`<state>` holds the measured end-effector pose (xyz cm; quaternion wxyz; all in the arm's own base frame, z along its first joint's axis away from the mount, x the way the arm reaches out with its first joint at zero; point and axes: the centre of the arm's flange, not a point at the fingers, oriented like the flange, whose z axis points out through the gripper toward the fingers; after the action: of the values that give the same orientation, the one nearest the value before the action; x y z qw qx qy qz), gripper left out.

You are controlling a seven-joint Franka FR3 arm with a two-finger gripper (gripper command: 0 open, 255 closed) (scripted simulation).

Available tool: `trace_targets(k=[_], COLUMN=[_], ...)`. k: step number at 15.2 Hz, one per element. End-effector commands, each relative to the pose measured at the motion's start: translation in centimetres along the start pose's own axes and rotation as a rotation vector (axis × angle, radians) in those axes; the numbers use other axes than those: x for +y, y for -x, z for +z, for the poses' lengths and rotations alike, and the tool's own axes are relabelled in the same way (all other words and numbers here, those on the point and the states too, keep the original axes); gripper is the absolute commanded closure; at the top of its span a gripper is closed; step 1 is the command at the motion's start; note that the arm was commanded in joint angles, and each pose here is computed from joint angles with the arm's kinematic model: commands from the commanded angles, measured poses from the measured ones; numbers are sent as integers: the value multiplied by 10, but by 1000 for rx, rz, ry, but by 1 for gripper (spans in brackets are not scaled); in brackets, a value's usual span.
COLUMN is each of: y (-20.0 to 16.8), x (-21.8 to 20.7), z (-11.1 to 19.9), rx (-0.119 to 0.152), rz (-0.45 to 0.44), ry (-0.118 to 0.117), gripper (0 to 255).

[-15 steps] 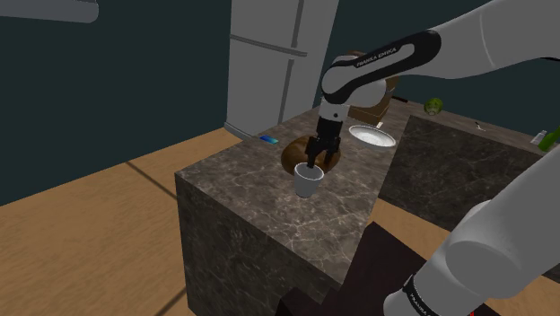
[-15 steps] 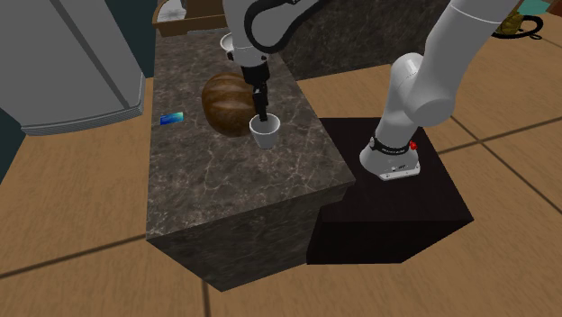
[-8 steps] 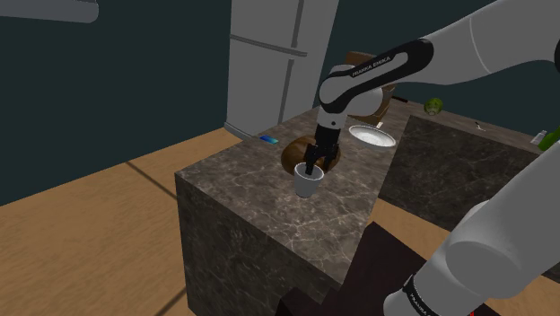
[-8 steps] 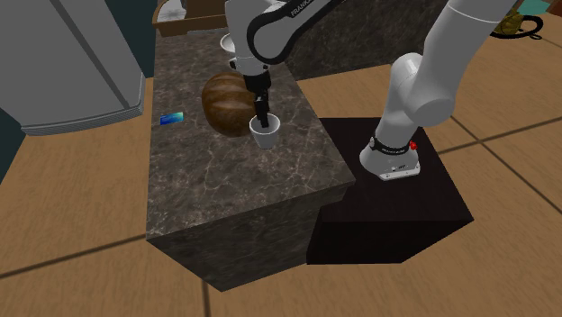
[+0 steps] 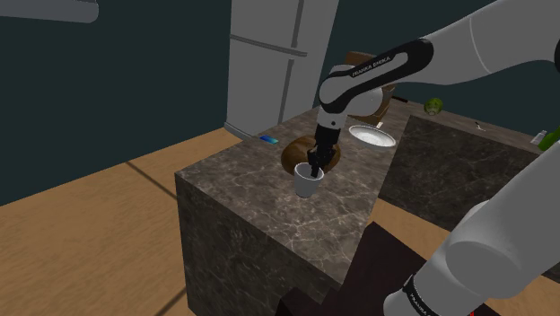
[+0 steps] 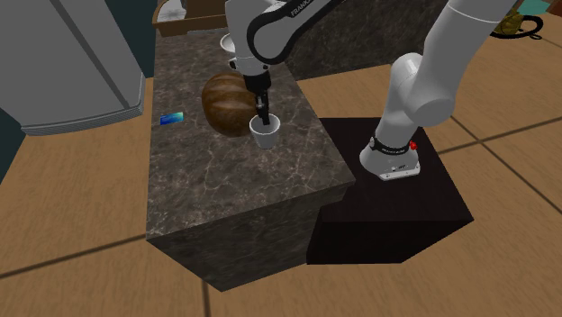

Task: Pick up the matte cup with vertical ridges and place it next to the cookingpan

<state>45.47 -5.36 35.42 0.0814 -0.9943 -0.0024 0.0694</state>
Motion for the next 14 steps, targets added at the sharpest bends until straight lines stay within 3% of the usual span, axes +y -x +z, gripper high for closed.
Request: trace_targets(k=[1, 6, 14], y=[0, 0, 6], x=[0, 0, -7], z=[0, 0, -41], rx=[-1, -1, -1], rz=[0, 0, 0], ry=[0, 0, 0], gripper=[255, 255, 255])
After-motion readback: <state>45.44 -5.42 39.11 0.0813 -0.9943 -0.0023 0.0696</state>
